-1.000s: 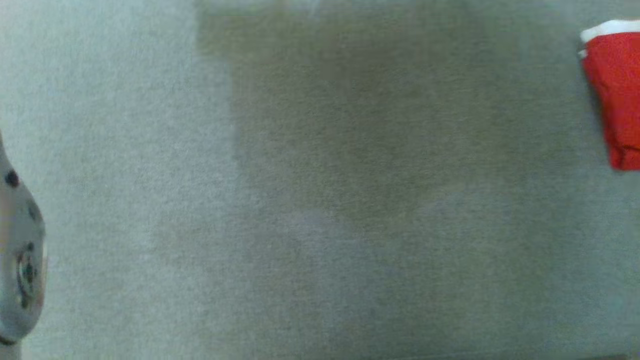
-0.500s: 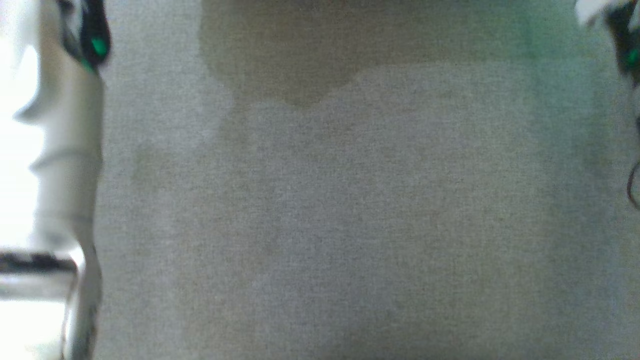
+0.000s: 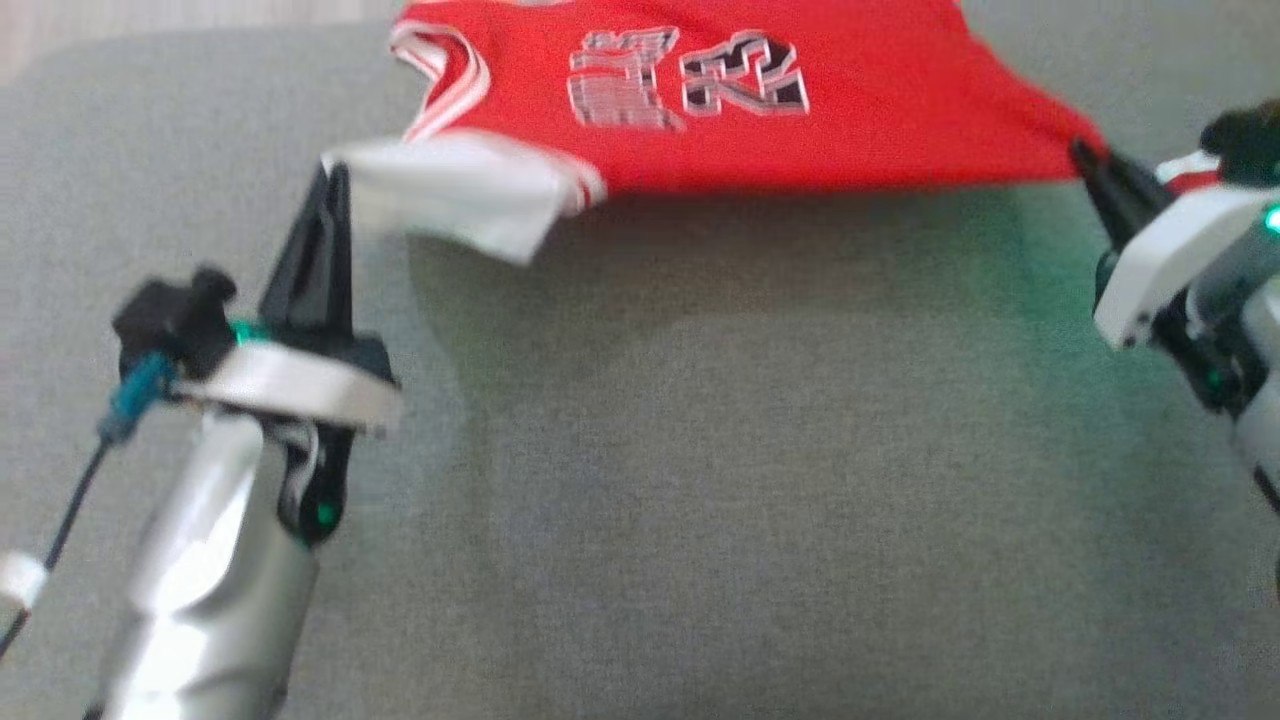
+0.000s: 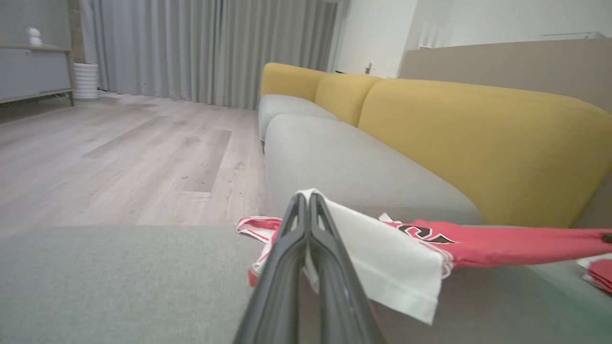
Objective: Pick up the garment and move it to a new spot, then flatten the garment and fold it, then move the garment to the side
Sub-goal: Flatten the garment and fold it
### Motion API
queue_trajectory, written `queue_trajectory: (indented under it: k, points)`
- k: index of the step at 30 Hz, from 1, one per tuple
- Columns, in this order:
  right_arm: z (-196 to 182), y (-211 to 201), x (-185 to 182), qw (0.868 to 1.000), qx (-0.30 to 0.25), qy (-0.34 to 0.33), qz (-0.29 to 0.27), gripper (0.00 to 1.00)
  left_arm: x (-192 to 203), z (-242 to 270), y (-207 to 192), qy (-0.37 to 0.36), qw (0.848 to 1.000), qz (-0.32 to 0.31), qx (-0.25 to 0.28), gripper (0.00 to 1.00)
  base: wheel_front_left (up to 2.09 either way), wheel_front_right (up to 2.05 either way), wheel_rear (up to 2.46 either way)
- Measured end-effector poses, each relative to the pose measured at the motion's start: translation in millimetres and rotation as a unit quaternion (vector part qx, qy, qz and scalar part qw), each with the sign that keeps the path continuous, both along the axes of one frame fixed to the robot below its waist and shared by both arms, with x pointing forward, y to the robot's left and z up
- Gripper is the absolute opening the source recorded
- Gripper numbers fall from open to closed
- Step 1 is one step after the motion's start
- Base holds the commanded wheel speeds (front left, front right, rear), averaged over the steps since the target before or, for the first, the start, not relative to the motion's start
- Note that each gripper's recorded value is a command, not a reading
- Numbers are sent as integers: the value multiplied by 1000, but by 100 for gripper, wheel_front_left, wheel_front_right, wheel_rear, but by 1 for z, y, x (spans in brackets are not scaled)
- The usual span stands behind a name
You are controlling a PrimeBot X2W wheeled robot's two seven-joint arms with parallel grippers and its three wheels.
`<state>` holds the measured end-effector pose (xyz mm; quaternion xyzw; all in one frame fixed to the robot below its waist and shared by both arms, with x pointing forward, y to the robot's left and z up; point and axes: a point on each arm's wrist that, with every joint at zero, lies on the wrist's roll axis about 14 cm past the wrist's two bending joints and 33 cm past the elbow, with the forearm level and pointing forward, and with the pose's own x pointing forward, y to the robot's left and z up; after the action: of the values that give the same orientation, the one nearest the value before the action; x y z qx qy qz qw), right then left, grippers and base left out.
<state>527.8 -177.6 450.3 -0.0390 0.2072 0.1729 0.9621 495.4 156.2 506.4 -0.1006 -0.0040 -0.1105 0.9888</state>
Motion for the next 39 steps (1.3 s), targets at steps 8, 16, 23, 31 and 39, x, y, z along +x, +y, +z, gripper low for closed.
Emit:
queue_trajectory:
  k: [8,16,23,31,39]
  points:
    - [-3,-2,-51,999,-12,28,21,0,-63,-2,-13,24,999,-35,-15,0,0,0,0]
    - [-9,7,-96,997,-11,58,45,0,-113,-11,-19,59,997,-44,-21,0,0,0,0]
    - [-17,8,-140,994,2,96,55,0,-162,-18,-31,91,993,-62,-30,0,0,0,0]
    - [-12,9,-137,994,23,93,49,0,-162,-19,-29,103,993,-51,-39,0,0,0,0]
    - [-17,5,-121,994,34,100,33,0,-123,-10,-16,100,994,-36,-21,0,0,0,0]
